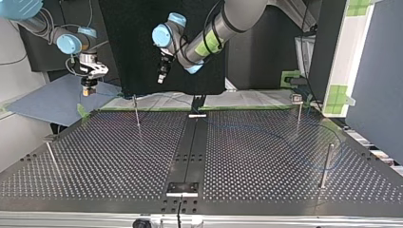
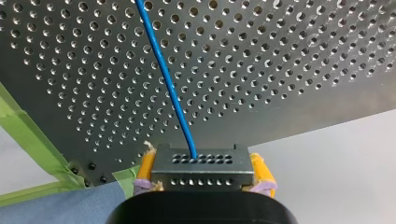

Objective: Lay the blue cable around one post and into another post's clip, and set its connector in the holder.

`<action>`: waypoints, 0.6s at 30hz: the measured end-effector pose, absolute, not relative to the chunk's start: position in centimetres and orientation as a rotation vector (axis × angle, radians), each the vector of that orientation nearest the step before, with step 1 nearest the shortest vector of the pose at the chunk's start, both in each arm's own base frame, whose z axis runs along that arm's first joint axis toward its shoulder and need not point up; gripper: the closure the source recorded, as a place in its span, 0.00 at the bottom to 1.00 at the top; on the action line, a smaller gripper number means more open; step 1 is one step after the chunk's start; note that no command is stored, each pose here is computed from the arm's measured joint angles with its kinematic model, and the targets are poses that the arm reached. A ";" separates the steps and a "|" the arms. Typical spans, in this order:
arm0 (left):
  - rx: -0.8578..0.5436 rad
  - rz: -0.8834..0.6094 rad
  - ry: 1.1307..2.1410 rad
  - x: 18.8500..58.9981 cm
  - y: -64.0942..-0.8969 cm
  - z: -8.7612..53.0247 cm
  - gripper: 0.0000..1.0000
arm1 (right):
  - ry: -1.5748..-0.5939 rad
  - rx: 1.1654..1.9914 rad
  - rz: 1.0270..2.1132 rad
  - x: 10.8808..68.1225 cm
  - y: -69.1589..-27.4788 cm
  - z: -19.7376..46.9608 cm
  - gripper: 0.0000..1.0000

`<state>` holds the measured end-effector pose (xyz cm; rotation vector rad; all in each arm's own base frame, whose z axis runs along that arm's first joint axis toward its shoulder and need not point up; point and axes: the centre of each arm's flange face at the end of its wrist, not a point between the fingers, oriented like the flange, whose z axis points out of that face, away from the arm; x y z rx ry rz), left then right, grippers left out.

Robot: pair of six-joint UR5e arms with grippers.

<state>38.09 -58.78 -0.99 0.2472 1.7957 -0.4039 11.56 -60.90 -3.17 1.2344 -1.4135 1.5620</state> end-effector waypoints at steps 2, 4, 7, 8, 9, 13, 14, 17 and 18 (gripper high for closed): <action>0.245 -0.400 1.795 38.1 -58.7 -1.0 0.02 | -1.414 1.235 1.562 11.6 -60.9 -3.2 1.00; 0.245 -0.399 1.795 38.1 -58.7 -1.0 0.02 | -1.414 1.234 1.562 11.6 -60.9 -3.2 1.00; 0.245 -0.398 1.795 38.1 -58.7 -1.0 0.02 | -1.414 1.234 1.563 11.6 -60.9 -3.2 1.00; 0.245 -0.398 1.795 38.2 -58.7 -1.0 0.02 | -1.415 1.234 1.563 11.6 -60.9 -3.2 1.00; 0.244 -0.399 1.795 38.2 -58.7 -1.0 0.02 | -1.415 1.234 1.563 11.6 -60.9 -3.2 1.00; 0.243 -0.400 1.794 38.2 -58.7 -1.0 0.02 | -1.415 1.234 1.563 11.6 -60.9 -3.2 1.00; 0.243 -0.400 1.794 38.2 -58.7 -1.0 0.02 | -1.415 1.234 1.563 11.6 -60.9 -3.2 1.00; 0.242 -0.400 1.794 38.2 -58.7 -1.0 0.02 | -1.415 1.234 1.563 11.6 -60.9 -3.2 1.00; 0.242 -0.400 1.794 38.2 -58.7 -1.0 0.02 | -1.415 1.234 1.563 11.6 -60.9 -3.2 1.00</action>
